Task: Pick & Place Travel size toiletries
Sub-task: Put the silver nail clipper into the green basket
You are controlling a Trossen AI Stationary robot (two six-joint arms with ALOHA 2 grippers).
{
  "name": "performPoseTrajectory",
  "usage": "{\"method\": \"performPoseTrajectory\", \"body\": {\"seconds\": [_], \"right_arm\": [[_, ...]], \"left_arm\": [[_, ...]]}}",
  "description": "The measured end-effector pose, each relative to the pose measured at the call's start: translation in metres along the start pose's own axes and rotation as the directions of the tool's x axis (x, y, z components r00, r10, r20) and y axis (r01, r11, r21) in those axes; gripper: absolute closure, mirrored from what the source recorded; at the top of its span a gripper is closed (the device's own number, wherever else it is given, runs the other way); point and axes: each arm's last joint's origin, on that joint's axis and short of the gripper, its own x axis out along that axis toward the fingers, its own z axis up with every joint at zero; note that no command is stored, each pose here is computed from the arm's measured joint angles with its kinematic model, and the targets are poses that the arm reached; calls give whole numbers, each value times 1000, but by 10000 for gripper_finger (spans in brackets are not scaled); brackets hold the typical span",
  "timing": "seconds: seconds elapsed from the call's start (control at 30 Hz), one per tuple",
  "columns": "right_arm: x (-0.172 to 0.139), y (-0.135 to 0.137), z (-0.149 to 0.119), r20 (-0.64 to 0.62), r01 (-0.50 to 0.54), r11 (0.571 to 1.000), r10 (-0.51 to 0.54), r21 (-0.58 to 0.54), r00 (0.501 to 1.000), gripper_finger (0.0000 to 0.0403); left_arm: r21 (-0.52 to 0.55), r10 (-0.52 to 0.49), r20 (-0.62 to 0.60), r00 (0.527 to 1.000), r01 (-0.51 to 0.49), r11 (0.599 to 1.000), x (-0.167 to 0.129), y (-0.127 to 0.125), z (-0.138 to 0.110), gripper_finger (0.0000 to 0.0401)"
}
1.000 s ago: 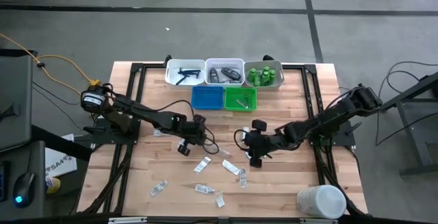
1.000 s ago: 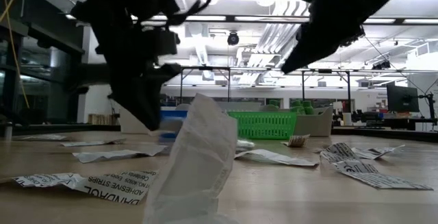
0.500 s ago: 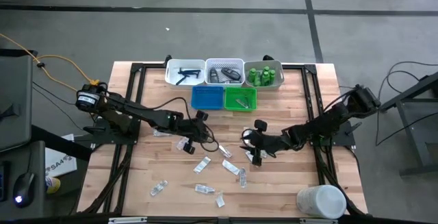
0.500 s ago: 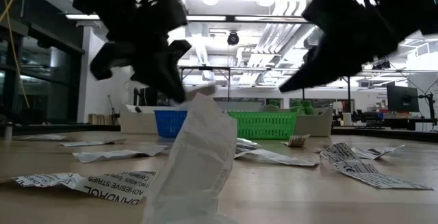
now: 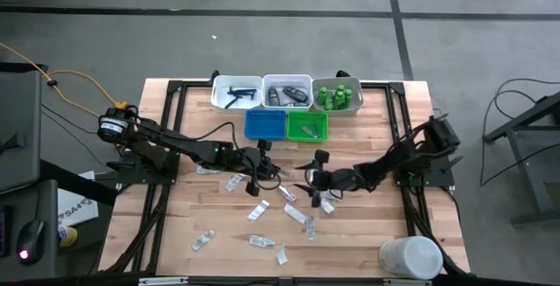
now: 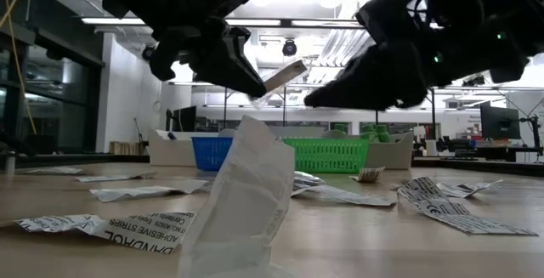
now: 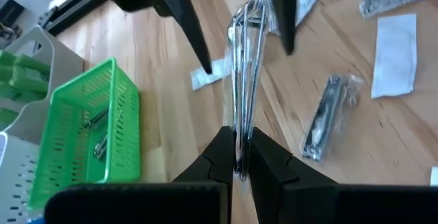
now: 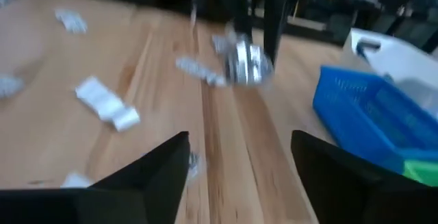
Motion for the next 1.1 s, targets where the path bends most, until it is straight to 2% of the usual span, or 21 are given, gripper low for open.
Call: {"method": "performPoseTrajectory", "body": {"seconds": [0.17,0.33,0.6,0.93,1.0,1.1], "right_arm": [[3,-1,8,96,-9,1000,10,-8,995,131],[7,0,19,145,-1,999,6,-32,989,147],[14,-2,29,164,16,1000,-12,-22,986,215],[14,-3,31,170,27,999,-23,-20,985,352],[14,-3,31,169,29,999,-26,-15,985,352],[14,-2,31,172,22,1000,-21,-7,985,352]], "left_arm": [[-16,2,1,1000,-2,1000,0,0,0,383],[-23,7,15,1000,-7,1000,0,1,1,383],[-42,7,82,997,-3,999,0,2,7,383],[-77,7,78,997,-1,997,0,2,7,383],[-88,5,78,997,2,996,0,2,7,382],[-89,-1,78,997,8,996,0,2,7,354]]}}
